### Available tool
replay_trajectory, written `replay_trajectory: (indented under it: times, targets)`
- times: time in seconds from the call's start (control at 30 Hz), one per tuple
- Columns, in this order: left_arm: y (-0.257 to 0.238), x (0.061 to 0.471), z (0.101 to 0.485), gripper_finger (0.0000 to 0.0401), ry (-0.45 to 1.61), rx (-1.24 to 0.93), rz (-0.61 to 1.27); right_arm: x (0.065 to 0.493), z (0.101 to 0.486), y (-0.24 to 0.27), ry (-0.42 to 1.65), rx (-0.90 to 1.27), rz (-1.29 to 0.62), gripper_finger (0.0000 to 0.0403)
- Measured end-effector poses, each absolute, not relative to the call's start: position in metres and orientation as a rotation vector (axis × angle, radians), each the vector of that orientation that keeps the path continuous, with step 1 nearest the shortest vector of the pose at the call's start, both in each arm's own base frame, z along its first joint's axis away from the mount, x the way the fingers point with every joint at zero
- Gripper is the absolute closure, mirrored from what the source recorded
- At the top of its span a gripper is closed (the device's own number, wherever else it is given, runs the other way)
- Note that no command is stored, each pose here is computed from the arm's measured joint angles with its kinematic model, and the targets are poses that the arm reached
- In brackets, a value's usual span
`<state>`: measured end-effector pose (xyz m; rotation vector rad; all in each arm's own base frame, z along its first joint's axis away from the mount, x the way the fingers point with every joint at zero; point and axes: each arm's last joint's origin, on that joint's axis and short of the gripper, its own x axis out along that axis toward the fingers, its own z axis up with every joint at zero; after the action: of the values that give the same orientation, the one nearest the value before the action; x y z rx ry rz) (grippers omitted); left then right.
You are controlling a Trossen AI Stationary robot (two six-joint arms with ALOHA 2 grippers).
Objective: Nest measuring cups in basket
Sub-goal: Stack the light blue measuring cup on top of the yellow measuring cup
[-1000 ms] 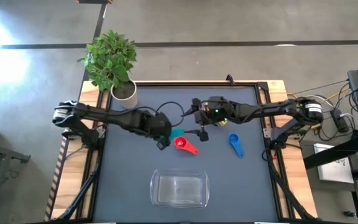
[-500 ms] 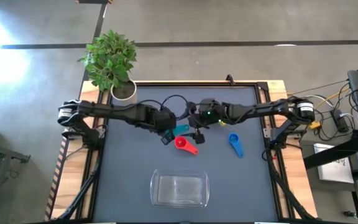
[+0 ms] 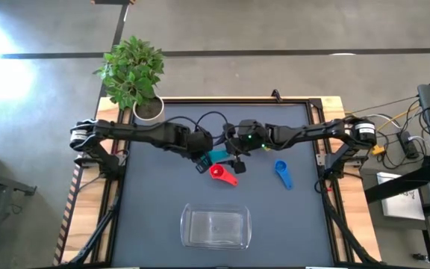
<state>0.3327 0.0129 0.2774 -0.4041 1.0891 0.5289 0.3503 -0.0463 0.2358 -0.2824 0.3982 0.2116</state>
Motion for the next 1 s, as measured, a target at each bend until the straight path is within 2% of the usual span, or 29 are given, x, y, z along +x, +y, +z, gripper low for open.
replay_trajectory:
  times: [0.57, 1.0]
  targets:
    - [0.015, 0.333, 0.265, 0.0401, 1.084, -0.422, 0.529, 0.349, 0.237, -0.045, 0.405, -0.237, 0.205, 0.0149]
    - [0.015, 0.334, 0.261, 0.0401, 1.073, -0.433, 0.511, 0.348, 0.233, -0.045, 0.438, -0.229, 0.210, 0.0155]
